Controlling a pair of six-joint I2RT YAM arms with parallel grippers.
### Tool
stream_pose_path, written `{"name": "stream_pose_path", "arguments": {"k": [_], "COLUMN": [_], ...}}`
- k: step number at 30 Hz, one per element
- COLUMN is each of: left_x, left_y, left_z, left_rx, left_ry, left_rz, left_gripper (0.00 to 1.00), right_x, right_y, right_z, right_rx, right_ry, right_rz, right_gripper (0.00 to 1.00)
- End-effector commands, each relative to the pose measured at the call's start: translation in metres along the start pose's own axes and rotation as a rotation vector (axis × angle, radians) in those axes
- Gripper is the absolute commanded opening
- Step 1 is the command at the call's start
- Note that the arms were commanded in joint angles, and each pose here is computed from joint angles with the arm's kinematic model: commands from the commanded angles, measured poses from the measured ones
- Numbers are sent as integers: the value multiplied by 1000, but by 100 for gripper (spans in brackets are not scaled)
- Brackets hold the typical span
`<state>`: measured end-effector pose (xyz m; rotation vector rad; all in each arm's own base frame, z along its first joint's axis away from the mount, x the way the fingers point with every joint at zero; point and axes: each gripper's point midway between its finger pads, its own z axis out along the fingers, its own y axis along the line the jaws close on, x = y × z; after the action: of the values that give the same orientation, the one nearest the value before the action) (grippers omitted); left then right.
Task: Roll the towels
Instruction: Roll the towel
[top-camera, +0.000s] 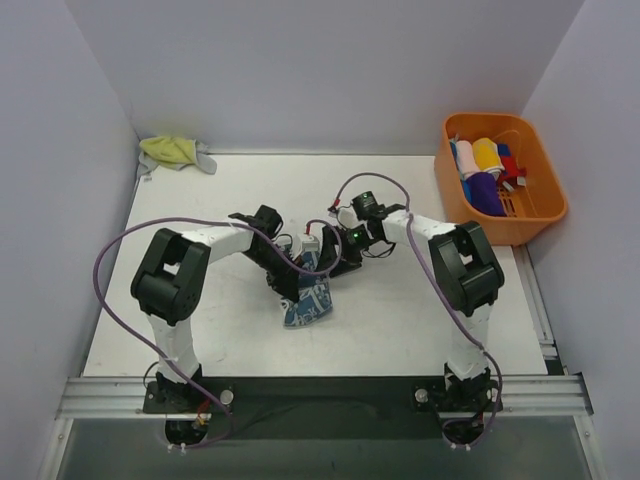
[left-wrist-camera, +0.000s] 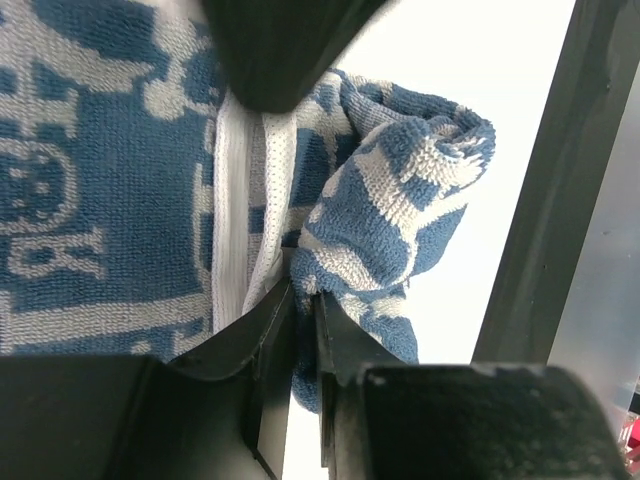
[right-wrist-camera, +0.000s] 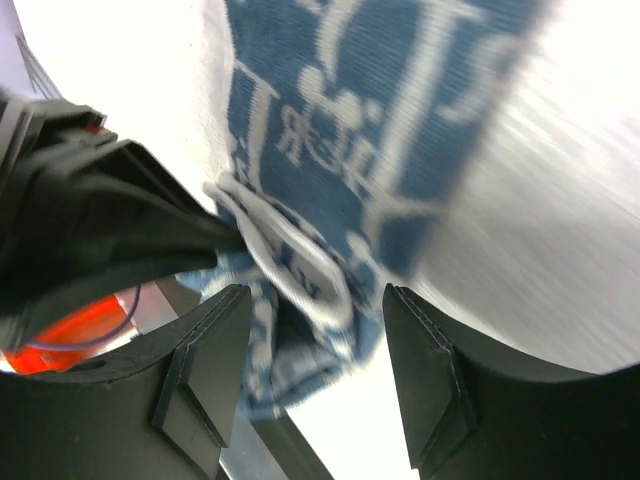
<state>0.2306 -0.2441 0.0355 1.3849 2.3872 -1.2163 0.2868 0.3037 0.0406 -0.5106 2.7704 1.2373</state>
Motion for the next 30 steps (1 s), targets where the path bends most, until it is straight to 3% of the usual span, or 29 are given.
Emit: {"name": "stream_pose_path", "arguments": {"k": [1, 5, 9, 30], "left_x": [-20, -28, -34, -34], "left_y": [10, 4, -1, 15], "left_z": [-6, -8, -12, -10], "left_rx": [-17, 0, 3, 0], "left_ry": [-47, -70, -85, -64], "left_rz": [70, 66, 66, 42], "left_gripper": [23, 24, 25, 26], "right_x": [7, 22, 32, 27], "right_y": [13, 22, 32, 66], "right_z": [-34, -40, -39, -46], "right_rx": [-46, -116, -169, -339], "right_ry": [-27, -8, -9, -130], "right_rz": [18, 11, 30, -47], "right_gripper": [56, 57, 66, 73]}}
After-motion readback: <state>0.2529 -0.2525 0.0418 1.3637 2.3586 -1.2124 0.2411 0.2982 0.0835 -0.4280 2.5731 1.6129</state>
